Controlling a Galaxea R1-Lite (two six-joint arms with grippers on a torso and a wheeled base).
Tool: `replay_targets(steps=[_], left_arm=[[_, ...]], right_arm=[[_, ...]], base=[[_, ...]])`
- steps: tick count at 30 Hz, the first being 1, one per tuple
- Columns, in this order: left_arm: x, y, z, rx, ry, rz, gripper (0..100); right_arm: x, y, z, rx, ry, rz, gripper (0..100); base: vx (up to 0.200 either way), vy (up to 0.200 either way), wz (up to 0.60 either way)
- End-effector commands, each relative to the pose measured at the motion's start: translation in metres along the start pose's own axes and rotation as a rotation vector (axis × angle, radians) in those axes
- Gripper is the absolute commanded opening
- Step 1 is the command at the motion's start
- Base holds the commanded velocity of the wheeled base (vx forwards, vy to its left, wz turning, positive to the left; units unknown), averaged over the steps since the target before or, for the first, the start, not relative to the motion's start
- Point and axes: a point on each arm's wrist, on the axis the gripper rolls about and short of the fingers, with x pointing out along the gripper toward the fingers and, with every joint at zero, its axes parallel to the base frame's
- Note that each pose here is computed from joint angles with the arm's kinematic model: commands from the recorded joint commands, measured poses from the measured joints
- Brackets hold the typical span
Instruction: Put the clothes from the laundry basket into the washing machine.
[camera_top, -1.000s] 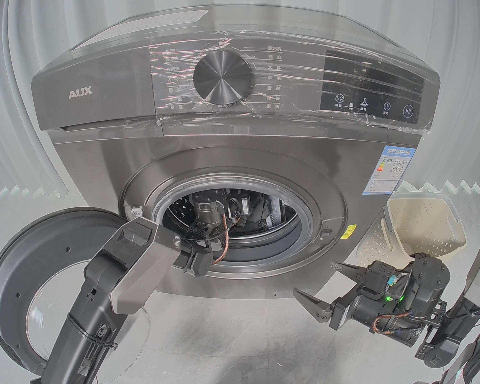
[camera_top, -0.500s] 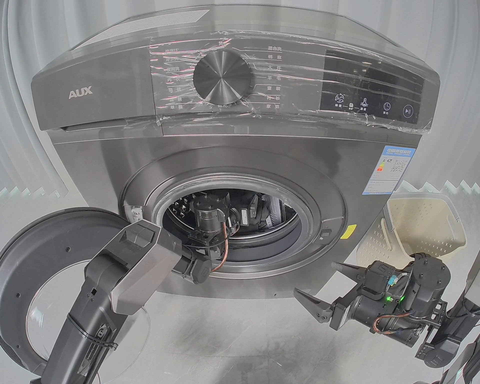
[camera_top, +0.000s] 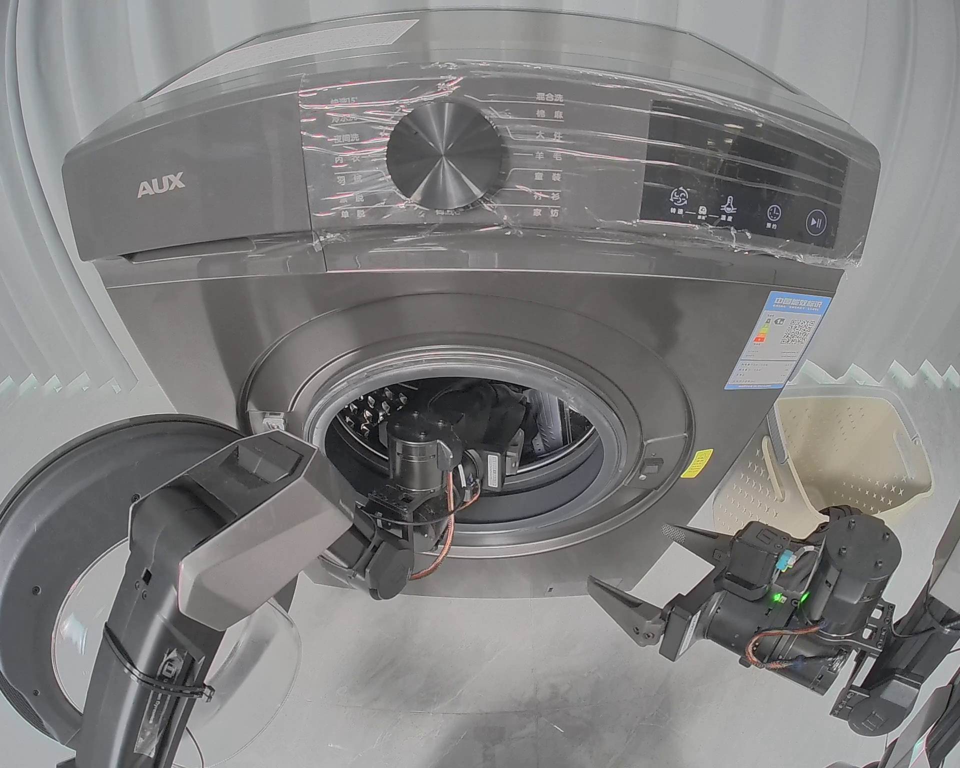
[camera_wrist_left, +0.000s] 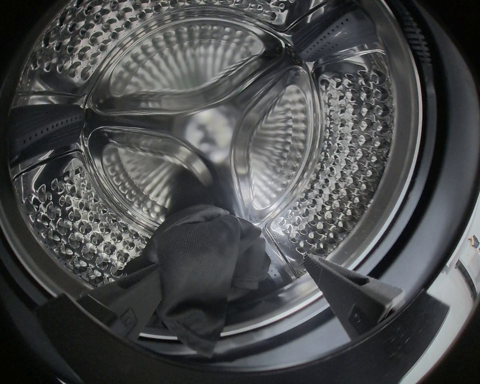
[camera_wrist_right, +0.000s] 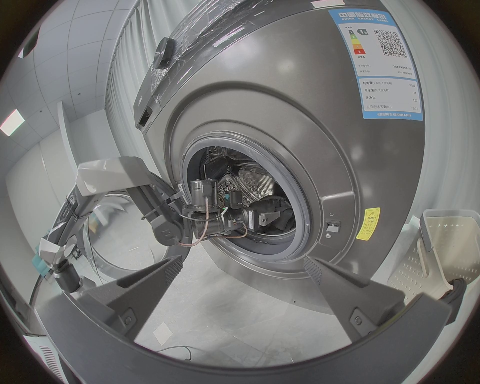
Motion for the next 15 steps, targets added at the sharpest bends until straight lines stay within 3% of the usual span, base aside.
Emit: replay_targets(steps=[1, 15], left_arm=[[-0.032, -0.012, 0.015, 0.010, 0.017, -0.037, 100], [-0.105, -0.040, 0.009, 0.053, 0.100, -0.136, 100]], right_arm=[[-0.001, 0.000, 0.000, 0.000, 0.002, -0.001, 100], [-0.002, 0.000, 0.000, 0.000, 0.003, -0.001, 100]], base=[[0.000, 0.000, 0.00], [0.000, 0.000, 0.00]])
